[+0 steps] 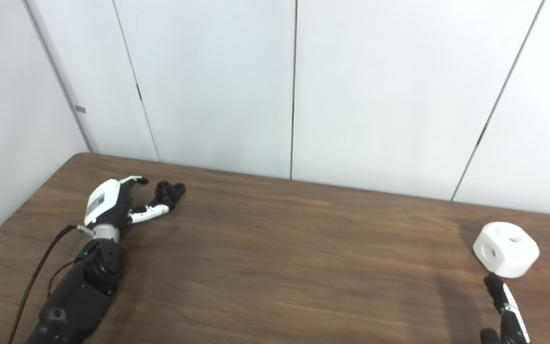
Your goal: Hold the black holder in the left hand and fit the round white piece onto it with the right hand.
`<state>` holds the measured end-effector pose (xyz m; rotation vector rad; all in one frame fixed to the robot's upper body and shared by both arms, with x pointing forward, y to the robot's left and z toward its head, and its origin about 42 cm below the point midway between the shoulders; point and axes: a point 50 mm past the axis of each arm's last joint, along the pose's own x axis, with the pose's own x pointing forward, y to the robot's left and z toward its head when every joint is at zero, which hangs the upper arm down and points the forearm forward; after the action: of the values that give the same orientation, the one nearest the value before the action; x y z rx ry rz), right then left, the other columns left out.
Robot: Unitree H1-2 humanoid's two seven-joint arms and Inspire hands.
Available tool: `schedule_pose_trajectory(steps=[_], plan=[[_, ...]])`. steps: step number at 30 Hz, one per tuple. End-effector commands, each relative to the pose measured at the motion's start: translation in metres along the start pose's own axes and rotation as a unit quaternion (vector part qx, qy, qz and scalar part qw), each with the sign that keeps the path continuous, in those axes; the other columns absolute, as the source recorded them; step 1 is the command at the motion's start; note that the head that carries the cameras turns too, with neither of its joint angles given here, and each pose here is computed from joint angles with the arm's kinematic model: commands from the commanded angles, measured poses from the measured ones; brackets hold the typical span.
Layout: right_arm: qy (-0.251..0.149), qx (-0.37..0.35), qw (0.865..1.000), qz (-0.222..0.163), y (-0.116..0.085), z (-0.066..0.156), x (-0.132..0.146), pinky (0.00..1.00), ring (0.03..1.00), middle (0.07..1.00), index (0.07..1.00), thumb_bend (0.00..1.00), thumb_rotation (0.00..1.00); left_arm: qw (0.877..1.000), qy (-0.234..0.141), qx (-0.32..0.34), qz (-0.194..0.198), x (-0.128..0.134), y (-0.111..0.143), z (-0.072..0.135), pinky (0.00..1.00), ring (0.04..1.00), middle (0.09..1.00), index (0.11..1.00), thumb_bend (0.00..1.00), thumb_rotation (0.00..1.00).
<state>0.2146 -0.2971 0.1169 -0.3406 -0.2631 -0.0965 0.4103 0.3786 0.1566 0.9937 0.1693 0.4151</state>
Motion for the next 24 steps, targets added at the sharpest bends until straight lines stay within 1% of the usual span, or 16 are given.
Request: schedule_pose_trajectory(steps=[1,3,9,14,16,24], plan=[[0.084,0.024,0.996,0.004,0.023,-0.023,-0.04,0.98,0.962,0.948,0.965,0.46,1.0,0.999,-0.018,0.01,0.034,0.01,0.02,0.017,0.95,0.93,0.892,0.796,0.91,0.45],[0.083,0.017,0.996,0.004,0.023,-0.022,-0.04,0.98,0.958,0.946,0.963,0.47,1.0,0.999,-0.011,0.016,0.033,0.011,0.02,0.018,0.95,0.925,0.891,0.791,0.91,0.44],[0.083,0.016,0.996,0.003,0.024,-0.02,-0.041,0.98,0.963,0.946,0.964,0.47,1.0,0.999,-0.009,0.035,0.033,0.013,0.02,0.02,0.96,0.934,0.899,0.786,0.91,0.4],[0.087,0.015,0.996,0.003,0.024,-0.019,-0.041,1.0,0.981,0.948,0.966,0.48,1.0,0.997,0.002,0.066,0.038,0.017,0.017,0.021,0.97,0.941,0.903,0.786,0.91,0.43],[0.087,0.014,0.996,0.003,0.024,-0.019,-0.041,1.0,0.979,0.947,0.963,0.48,1.0,0.996,0.004,0.074,0.04,0.018,0.016,0.022,0.98,0.941,0.901,0.772,0.91,0.44],[0.087,0.012,0.996,0.005,0.025,-0.02,-0.04,1.0,0.982,0.95,0.962,0.49,1.0,0.997,0.014,0.07,0.03,0.023,0.014,0.031,0.99,0.955,0.902,0.741,0.9,0.4]])
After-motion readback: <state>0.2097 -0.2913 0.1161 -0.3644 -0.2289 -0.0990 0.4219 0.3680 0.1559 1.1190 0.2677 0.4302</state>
